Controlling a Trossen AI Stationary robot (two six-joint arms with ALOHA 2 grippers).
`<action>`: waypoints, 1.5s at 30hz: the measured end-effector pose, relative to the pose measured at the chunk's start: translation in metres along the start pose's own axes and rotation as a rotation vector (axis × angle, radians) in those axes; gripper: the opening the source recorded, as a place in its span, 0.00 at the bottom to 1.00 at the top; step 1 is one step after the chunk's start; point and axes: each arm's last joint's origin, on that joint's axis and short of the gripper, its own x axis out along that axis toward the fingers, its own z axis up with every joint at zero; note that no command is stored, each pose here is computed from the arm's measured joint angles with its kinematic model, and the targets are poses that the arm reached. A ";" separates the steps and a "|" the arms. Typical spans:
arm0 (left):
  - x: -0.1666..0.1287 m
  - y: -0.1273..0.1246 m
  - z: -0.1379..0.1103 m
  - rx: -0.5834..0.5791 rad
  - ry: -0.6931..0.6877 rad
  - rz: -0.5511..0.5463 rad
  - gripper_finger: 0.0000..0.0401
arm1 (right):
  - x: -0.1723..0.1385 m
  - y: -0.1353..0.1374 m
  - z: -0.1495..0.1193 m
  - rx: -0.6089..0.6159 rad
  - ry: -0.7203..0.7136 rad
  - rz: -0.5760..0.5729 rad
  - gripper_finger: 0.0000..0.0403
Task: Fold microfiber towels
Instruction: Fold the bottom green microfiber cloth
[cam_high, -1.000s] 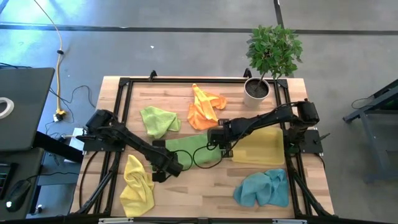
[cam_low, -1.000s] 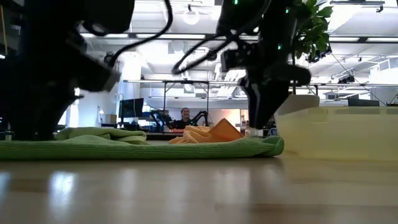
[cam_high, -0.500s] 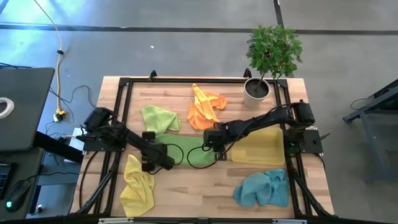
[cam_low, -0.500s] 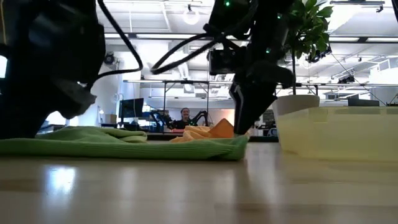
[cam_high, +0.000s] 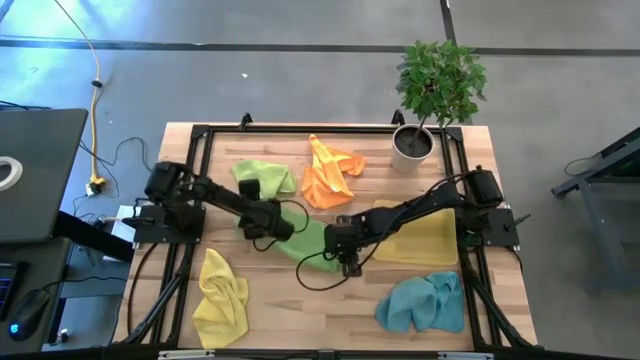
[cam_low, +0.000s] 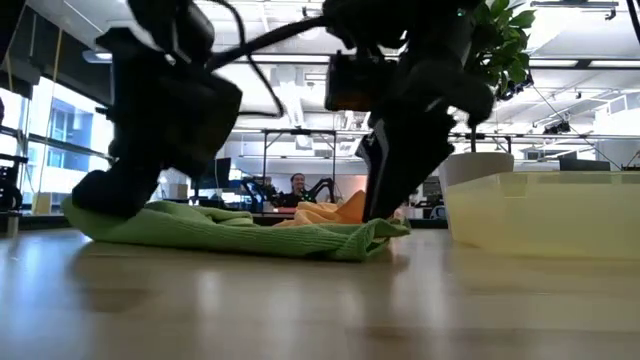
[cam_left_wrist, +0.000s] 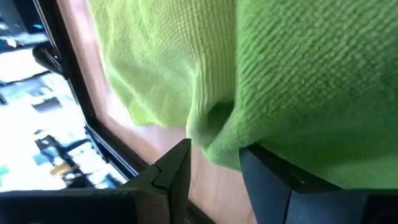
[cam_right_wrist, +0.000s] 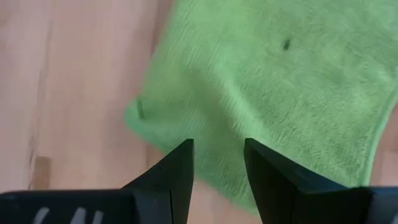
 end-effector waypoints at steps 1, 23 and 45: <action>-0.004 0.003 0.002 -0.013 -0.005 -0.034 0.32 | -0.002 0.001 0.000 -0.008 0.008 0.000 0.33; -0.086 -0.038 0.014 -0.532 -0.292 -0.706 0.32 | 0.000 -0.050 -0.016 -0.349 0.090 -0.056 0.33; -0.039 -0.044 -0.010 -0.158 -0.157 -0.375 0.32 | 0.004 -0.013 -0.013 -0.329 0.009 0.140 0.33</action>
